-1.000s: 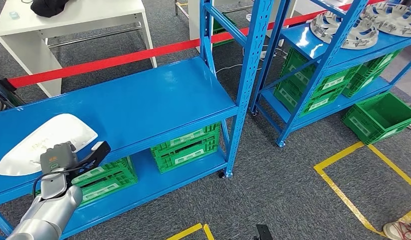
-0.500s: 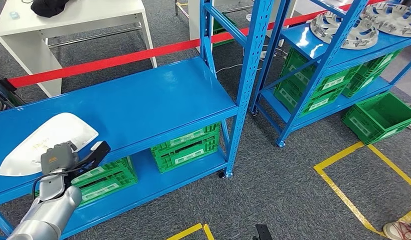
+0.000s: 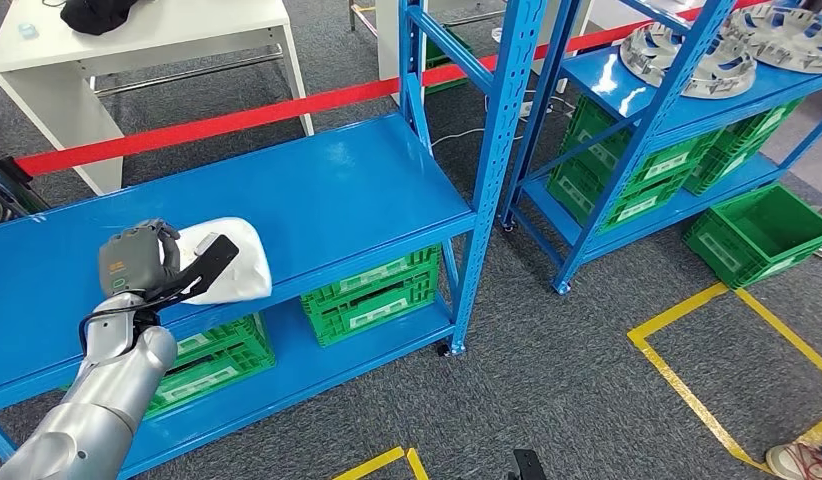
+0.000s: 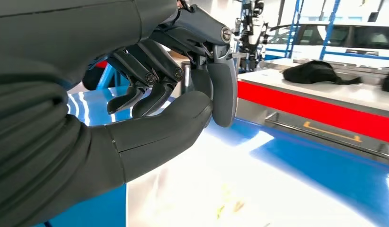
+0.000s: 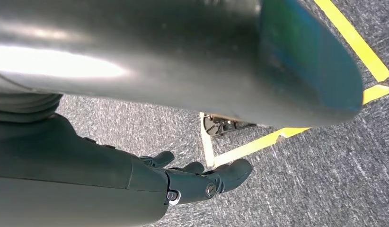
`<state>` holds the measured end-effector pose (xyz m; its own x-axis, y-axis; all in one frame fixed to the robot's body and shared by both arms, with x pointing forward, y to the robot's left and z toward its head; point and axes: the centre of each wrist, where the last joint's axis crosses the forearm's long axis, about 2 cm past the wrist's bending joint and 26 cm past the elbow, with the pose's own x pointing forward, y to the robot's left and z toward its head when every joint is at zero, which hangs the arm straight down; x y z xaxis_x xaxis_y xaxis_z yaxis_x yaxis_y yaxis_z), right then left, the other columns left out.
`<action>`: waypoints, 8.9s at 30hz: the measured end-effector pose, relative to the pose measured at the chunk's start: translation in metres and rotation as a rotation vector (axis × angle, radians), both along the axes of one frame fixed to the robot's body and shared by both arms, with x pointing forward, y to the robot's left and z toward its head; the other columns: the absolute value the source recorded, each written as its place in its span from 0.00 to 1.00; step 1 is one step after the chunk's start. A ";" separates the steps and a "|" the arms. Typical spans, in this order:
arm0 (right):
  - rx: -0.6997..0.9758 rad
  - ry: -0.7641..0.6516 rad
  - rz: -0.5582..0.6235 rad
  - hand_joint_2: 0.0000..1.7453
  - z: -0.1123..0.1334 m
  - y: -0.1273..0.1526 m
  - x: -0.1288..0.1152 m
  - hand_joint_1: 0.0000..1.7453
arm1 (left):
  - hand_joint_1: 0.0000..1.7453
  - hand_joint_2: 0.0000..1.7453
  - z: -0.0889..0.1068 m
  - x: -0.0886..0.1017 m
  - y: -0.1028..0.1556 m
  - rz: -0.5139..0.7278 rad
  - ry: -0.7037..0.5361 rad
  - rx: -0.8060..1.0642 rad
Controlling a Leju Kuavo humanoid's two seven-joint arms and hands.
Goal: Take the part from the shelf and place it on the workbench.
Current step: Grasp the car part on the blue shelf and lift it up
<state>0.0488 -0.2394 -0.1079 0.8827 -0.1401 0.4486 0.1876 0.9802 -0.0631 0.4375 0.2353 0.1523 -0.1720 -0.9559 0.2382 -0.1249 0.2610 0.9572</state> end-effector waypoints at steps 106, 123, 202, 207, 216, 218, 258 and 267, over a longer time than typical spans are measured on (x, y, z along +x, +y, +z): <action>0.018 -0.004 -0.072 0.00 -0.001 -0.002 -0.004 0.00 | 0.00 1.00 0.033 0.015 -0.048 -0.437 0.566 0.332; 0.024 0.000 -0.038 0.00 -0.001 -0.002 -0.004 0.00 | 0.05 1.00 -0.004 -0.003 -0.037 -0.289 0.509 0.246; 0.015 0.005 -0.018 0.00 -0.001 -0.002 -0.004 0.00 | 0.90 1.00 0.013 -0.007 -0.065 -0.324 -0.025 -0.057; 0.015 0.001 -0.024 0.00 -0.001 -0.003 -0.004 0.00 | 0.90 1.00 0.030 0.001 -0.066 -0.320 -0.068 -0.054; 0.019 0.000 -0.024 0.00 -0.001 -0.003 -0.004 0.00 | 0.90 1.00 0.037 0.004 -0.068 -0.315 -0.066 -0.038; 0.019 0.000 -0.025 0.00 -0.001 -0.002 -0.004 0.00 | 0.90 1.00 0.037 0.004 -0.068 -0.314 -0.052 -0.038; 0.027 -0.004 -0.029 0.00 -0.001 -0.003 -0.005 0.00 | 0.00 1.00 0.049 0.019 -0.054 -0.473 0.433 0.259; 0.024 -0.010 -0.042 0.00 -0.001 -0.003 -0.006 0.00 | 0.00 1.00 0.044 0.015 -0.057 -0.556 0.271 0.294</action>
